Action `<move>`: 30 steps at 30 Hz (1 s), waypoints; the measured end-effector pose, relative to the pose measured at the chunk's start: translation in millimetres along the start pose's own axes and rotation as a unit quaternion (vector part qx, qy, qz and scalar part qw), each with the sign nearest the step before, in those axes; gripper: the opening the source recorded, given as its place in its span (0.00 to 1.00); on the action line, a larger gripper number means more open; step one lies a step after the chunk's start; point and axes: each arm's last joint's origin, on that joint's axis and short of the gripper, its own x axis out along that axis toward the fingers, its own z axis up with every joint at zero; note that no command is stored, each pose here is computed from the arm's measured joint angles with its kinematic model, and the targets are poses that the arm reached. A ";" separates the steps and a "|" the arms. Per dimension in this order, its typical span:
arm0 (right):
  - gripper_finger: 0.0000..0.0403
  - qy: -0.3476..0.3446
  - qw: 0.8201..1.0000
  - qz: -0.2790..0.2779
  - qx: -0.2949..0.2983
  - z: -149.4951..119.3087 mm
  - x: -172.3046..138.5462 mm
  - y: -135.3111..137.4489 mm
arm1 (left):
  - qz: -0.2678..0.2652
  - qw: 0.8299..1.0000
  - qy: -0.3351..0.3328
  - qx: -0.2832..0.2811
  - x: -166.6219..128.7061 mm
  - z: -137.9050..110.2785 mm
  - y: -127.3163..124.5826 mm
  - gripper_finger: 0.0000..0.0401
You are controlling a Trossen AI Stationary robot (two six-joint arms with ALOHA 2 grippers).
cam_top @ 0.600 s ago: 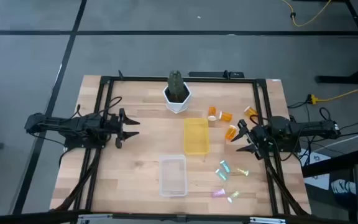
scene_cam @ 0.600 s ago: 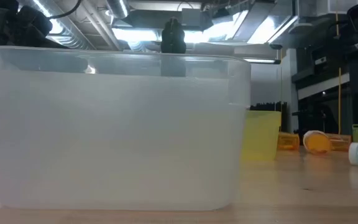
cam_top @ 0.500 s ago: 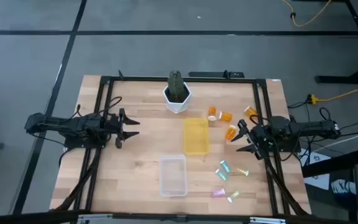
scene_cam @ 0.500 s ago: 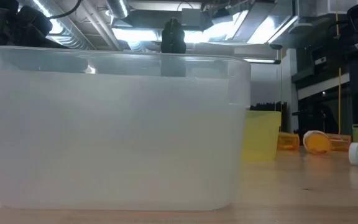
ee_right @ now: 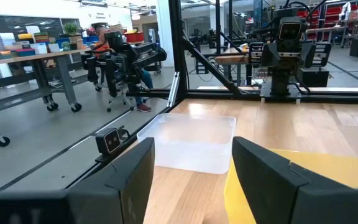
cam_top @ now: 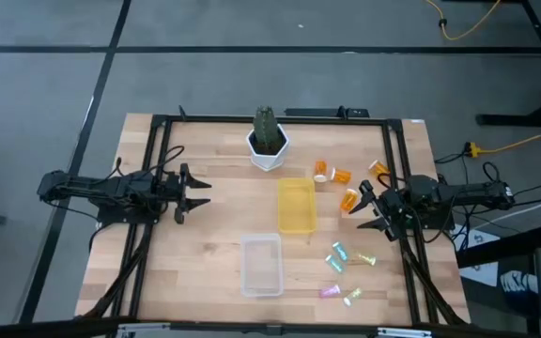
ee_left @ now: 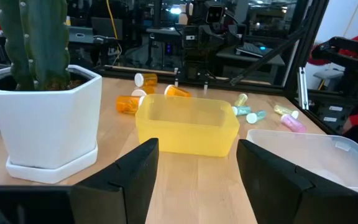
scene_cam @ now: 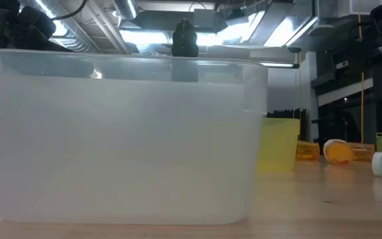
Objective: Pick and place medicine bottles into bin by pill shape (circle, oval)
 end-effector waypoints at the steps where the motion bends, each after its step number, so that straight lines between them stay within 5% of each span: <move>1: 0.54 0.000 1.000 0.000 0.000 0.0 0.0 0.0 | 0.000 1.000 0.000 0.000 0.0 0.0 0.0 0.53; 30: 0.54 -0.014 1.000 0.002 0.021 2.7 0.0 0.3 | 0.000 1.000 0.000 0.000 0.0 0.0 0.0 0.53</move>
